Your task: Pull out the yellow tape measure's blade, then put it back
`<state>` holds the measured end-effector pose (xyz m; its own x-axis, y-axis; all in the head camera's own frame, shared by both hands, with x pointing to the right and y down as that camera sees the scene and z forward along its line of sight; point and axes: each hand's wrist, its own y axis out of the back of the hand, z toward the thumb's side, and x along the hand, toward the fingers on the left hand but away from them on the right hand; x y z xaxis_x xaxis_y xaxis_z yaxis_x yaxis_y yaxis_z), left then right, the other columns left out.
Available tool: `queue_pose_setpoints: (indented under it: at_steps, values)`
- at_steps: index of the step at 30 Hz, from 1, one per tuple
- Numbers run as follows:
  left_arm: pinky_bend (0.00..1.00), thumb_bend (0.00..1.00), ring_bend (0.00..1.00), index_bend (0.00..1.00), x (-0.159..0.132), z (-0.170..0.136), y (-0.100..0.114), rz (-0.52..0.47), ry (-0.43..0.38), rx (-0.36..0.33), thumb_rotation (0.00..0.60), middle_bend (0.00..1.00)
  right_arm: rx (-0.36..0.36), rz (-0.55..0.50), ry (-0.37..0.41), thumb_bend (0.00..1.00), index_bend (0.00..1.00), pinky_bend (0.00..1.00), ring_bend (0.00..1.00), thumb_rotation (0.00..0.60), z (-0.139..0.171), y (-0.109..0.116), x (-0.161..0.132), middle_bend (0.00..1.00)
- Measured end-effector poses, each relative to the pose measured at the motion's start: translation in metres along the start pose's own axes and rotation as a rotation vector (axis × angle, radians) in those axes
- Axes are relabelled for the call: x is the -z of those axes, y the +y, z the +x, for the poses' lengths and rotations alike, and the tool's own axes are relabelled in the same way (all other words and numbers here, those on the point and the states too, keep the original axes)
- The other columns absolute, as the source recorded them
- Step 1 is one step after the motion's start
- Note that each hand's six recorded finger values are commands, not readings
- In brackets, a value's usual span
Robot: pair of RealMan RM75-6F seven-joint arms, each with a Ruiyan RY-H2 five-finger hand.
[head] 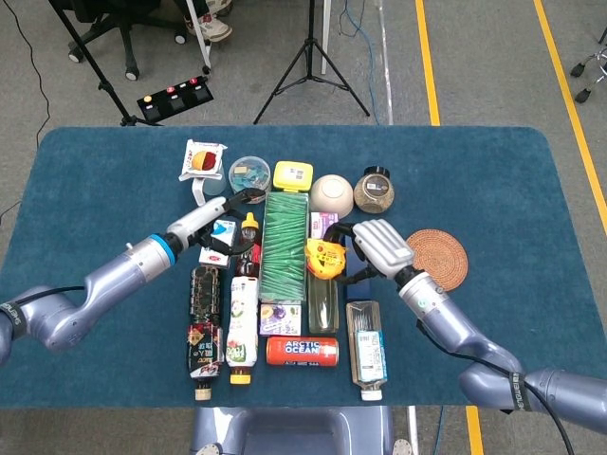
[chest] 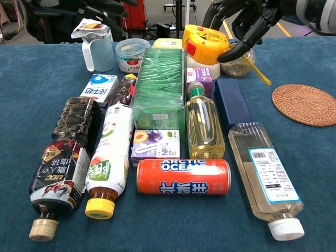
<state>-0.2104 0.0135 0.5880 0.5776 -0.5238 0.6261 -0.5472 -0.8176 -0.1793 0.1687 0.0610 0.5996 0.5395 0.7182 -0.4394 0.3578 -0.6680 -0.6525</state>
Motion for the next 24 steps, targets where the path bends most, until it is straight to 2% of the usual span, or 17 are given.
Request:
queue_pose_setpoints:
  at_steps: [8, 15, 24]
  values:
    - [0.15, 0.32, 0.00, 0.04, 0.005, -0.041, 0.025, 0.098, -0.016, -0.078, 0.600, 0.00, -0.020, 0.071, -0.026, 0.23, 0.68, 0.74, 0.73, 0.600, -0.005, -0.006, 0.013, 0.66]
    - [0.15, 0.32, 0.00, 0.04, 0.028, -0.084, 0.048, 0.141, 0.032, -0.151, 0.600, 0.00, -0.025, 0.155, -0.069, 0.23, 0.68, 0.72, 0.72, 0.600, -0.008, -0.005, 0.032, 0.66]
    - [0.15, 0.32, 0.00, 0.04, 0.054, -0.118, 0.060, 0.138, 0.083, -0.183, 0.600, 0.00, -0.056, 0.162, -0.052, 0.23, 0.68, 0.72, 0.72, 0.600, -0.021, -0.016, 0.021, 0.66]
